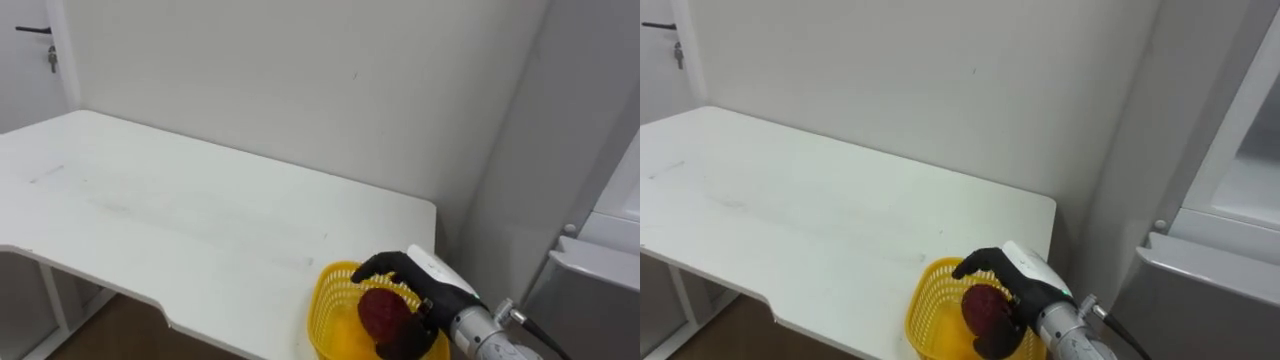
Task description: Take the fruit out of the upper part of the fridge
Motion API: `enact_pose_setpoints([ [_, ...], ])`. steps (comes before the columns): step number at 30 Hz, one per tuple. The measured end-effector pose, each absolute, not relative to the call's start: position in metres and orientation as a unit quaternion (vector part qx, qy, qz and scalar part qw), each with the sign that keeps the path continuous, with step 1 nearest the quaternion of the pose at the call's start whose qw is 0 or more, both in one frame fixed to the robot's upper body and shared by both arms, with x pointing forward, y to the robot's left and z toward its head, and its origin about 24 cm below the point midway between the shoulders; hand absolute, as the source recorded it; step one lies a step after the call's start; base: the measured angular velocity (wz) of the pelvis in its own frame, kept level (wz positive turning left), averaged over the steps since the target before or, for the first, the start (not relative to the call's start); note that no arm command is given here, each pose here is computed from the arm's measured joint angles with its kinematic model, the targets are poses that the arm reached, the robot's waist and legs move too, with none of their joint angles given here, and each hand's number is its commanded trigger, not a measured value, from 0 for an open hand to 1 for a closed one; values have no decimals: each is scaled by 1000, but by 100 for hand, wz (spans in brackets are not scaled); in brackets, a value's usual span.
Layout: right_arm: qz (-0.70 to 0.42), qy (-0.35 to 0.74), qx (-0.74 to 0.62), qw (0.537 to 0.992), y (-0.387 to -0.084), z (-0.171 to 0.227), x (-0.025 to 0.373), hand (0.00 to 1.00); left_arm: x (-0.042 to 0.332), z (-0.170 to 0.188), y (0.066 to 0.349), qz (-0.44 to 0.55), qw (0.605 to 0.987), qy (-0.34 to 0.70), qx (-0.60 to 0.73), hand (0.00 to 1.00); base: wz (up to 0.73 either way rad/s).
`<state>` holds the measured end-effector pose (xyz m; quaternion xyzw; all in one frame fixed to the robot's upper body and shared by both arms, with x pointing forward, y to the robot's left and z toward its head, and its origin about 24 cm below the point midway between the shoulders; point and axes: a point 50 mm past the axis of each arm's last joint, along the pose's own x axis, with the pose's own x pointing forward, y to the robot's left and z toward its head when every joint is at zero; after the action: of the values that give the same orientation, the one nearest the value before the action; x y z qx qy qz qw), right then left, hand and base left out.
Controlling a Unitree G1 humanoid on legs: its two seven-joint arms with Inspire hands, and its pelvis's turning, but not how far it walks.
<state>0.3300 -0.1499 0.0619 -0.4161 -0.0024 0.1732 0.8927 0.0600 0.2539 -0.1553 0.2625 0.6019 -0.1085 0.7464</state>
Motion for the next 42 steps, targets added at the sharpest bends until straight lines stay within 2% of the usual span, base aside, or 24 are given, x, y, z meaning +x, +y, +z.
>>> enact_pose_setpoints([
  [26, 169, -7, -396, 903, -149, 64, 330, 0, 60, -156, 252, -113, 744, 601, 269, 0, 0],
  [42, 141, -115, -363, 914, -137, 108, 326, 0, 56, -157, 250, -103, 745, 602, 267, 0, 1],
])
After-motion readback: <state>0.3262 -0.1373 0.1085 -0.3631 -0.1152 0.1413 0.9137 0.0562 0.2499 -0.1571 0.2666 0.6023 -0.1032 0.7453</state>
